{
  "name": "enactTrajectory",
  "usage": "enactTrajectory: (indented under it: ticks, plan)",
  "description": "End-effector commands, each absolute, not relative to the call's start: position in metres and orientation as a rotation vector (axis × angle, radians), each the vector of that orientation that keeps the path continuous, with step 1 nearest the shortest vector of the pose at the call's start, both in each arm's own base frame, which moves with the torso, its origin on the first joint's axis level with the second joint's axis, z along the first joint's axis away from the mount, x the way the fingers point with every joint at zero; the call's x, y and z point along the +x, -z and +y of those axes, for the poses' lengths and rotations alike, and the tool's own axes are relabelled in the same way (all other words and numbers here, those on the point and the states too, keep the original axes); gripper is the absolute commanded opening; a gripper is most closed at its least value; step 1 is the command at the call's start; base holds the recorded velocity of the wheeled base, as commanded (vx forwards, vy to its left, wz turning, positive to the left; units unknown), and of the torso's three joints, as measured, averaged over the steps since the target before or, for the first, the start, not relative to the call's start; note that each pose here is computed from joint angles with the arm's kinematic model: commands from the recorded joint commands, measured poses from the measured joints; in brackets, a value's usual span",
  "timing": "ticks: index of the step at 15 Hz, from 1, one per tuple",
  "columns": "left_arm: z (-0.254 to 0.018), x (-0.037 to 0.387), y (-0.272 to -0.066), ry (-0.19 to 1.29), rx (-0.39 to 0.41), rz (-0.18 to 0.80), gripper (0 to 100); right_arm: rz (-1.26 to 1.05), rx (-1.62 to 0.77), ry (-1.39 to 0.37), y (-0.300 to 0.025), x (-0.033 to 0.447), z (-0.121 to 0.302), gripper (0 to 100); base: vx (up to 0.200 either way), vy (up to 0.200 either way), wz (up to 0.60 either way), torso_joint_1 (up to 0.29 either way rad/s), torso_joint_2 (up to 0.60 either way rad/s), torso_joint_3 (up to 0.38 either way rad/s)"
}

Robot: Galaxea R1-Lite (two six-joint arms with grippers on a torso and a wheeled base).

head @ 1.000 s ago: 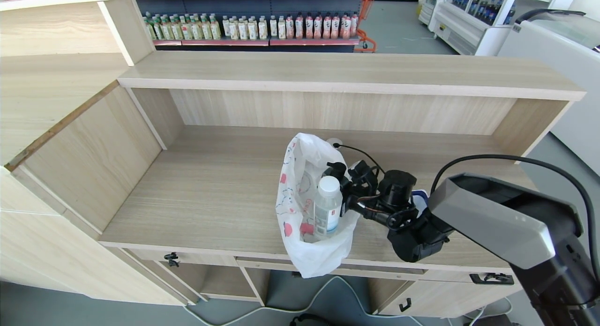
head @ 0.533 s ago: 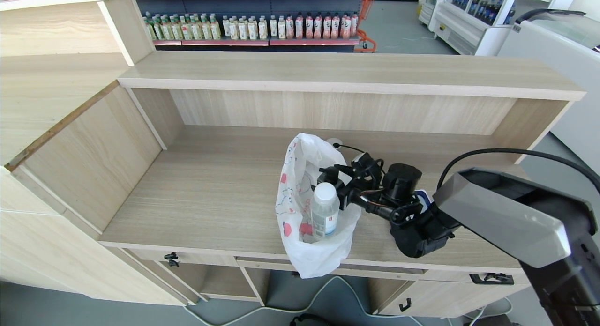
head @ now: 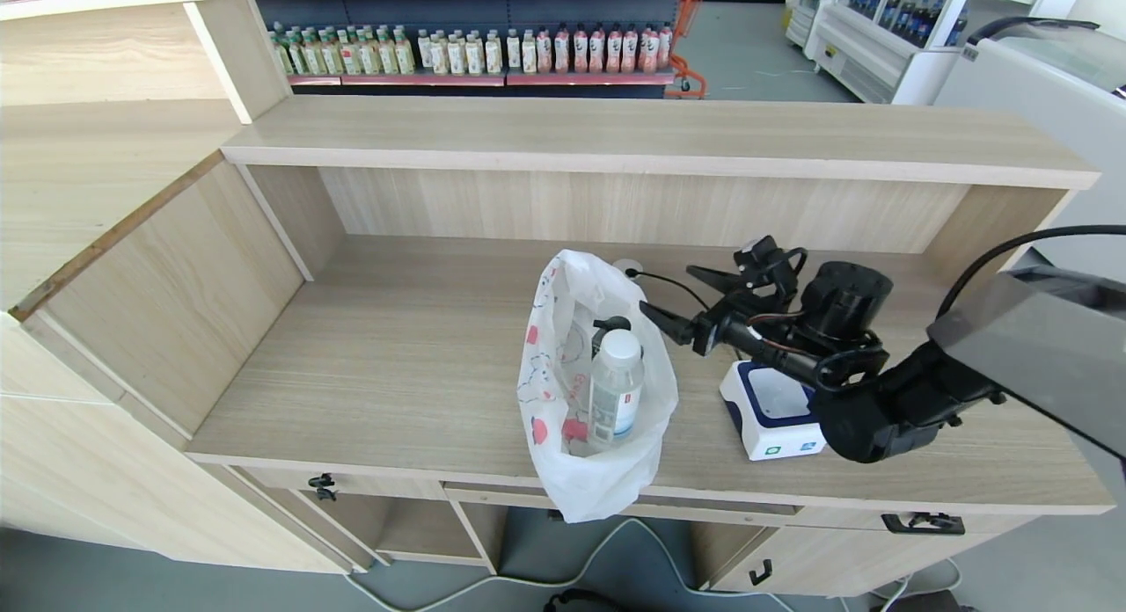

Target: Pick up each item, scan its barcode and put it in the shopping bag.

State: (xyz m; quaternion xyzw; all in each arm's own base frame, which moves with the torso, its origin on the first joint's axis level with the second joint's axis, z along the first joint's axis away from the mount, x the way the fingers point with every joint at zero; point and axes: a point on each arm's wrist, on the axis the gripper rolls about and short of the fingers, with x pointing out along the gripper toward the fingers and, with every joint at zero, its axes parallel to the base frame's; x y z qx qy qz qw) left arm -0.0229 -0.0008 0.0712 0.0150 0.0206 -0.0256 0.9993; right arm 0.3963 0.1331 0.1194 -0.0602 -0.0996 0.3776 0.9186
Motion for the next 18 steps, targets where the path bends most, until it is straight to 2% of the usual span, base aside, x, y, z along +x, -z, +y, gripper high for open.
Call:
enactTrajectory:
  ticks: [1,4,7,11,13,16,18]
  plan:
    - [-0.001,-0.023,-0.071,0.051,0.03,0.041,100,-0.248,-0.138,-0.718,-0.17,0.347,0.097,100,0.0,0.0,0.0,0.0,0.0,0.0]
    - [-0.001,-0.023,-0.071,0.051,0.03,0.041,100,-0.197,-0.139,-0.602,-0.212,0.284,0.058,100,0.0,0.0,0.0,0.0,0.0,0.0]
    - [-0.001,-0.023,-0.071,0.051,0.03,0.041,100,-0.122,-0.118,-0.439,-0.221,0.236,0.043,100,0.0,0.0,0.0,0.0,0.0,0.0]
    - [-0.001,-0.023,-0.071,0.051,0.03,0.041,100,0.029,-0.109,-0.178,-0.168,0.148,0.017,100,0.0,0.0,0.0,0.0,0.0,0.0]
    - [-0.001,-0.023,-0.071,0.051,0.03,0.041,100,0.09,-0.115,-0.068,-0.146,0.123,0.012,100,0.0,0.0,0.0,0.0,0.0,0.0]
    - [-0.001,-0.023,-0.071,0.051,0.03,0.041,100,0.096,-0.113,-0.008,-0.136,0.105,0.009,100,0.0,0.0,0.0,0.0,0.0,0.0]
    - [-0.001,-0.023,-0.071,0.051,0.03,0.041,100,0.122,-0.087,-0.006,-0.131,0.072,0.005,100,0.0,0.0,0.0,0.0,0.0,0.0]
